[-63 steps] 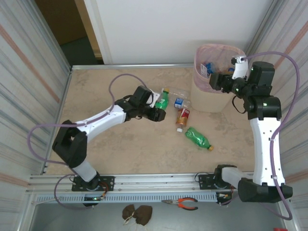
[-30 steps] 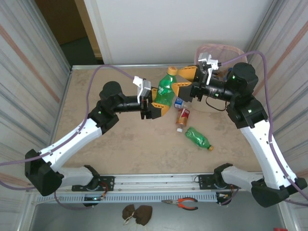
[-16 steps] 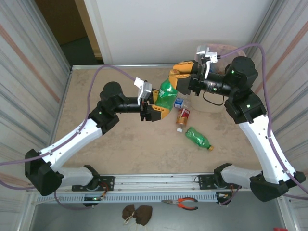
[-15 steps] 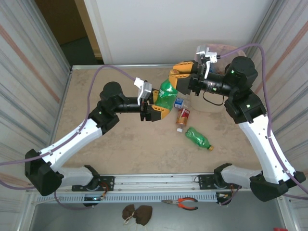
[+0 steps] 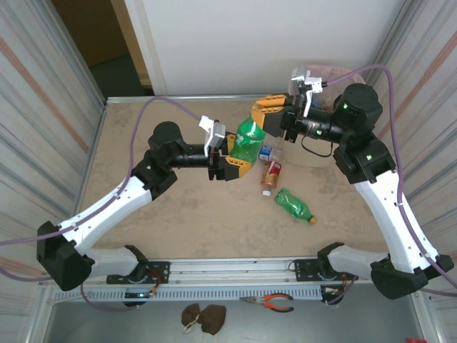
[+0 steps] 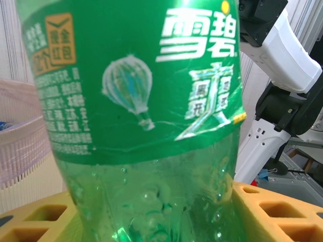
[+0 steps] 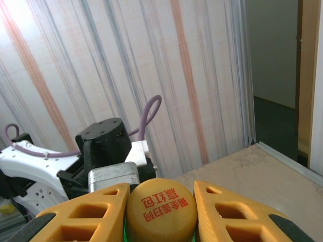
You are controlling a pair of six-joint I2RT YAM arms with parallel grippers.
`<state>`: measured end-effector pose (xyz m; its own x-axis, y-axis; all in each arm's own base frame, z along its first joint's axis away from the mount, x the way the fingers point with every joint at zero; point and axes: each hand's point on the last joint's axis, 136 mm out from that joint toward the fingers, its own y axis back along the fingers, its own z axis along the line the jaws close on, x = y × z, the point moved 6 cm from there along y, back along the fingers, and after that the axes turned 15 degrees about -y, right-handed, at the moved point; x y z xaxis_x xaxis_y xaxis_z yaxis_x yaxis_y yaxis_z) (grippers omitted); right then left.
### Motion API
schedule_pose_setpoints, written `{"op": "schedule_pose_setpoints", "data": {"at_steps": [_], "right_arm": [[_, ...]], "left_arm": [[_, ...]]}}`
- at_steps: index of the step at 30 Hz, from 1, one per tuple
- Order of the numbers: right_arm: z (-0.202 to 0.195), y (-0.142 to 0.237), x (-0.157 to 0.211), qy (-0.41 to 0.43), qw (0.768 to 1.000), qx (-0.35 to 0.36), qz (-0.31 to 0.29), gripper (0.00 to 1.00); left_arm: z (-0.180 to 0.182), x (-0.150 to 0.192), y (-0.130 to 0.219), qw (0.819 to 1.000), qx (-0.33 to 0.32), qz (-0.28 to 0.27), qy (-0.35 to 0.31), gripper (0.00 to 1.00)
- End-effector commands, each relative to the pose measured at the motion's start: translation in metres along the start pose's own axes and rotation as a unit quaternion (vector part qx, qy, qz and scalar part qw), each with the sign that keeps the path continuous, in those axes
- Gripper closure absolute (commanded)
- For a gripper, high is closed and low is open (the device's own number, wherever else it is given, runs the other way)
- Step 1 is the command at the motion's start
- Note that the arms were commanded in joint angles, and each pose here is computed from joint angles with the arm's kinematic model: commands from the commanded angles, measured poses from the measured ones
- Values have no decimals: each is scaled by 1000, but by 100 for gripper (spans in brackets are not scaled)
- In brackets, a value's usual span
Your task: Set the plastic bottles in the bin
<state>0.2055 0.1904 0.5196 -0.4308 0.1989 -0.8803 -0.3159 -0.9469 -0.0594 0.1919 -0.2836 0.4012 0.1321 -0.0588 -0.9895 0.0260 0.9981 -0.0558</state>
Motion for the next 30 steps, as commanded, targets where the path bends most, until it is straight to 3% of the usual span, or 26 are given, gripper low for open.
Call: {"op": "schedule_pose_setpoints", "data": {"at_steps": [1,3,7,11,20,25,30], "right_arm": [[14,3,-6,13,1000,-20,-2,76],[15,3,-7,14,1000,-22,-1,78],[13,3,-8,16,1000,-12,-5,79],[6,6,-12,15,1000,18,-14,79],[-31,35,-43,-6,991,111,-79,79],[-71,70,-66,-30,966,208,-151,79],[-110,103,-87,-49,926,299,-228,80]], "left_arm": [[-4,-15,0,1000,8,-18,-24,46],[-4,-14,1,1000,7,-17,-24,46],[-4,-15,3,999,-8,-18,-27,31],[-4,-14,7,999,-28,-15,-30,23],[-3,-12,16,997,-70,-3,-37,20],[-4,-12,20,996,-82,2,-40,21],[-5,-11,21,996,-83,2,-37,21]]}}
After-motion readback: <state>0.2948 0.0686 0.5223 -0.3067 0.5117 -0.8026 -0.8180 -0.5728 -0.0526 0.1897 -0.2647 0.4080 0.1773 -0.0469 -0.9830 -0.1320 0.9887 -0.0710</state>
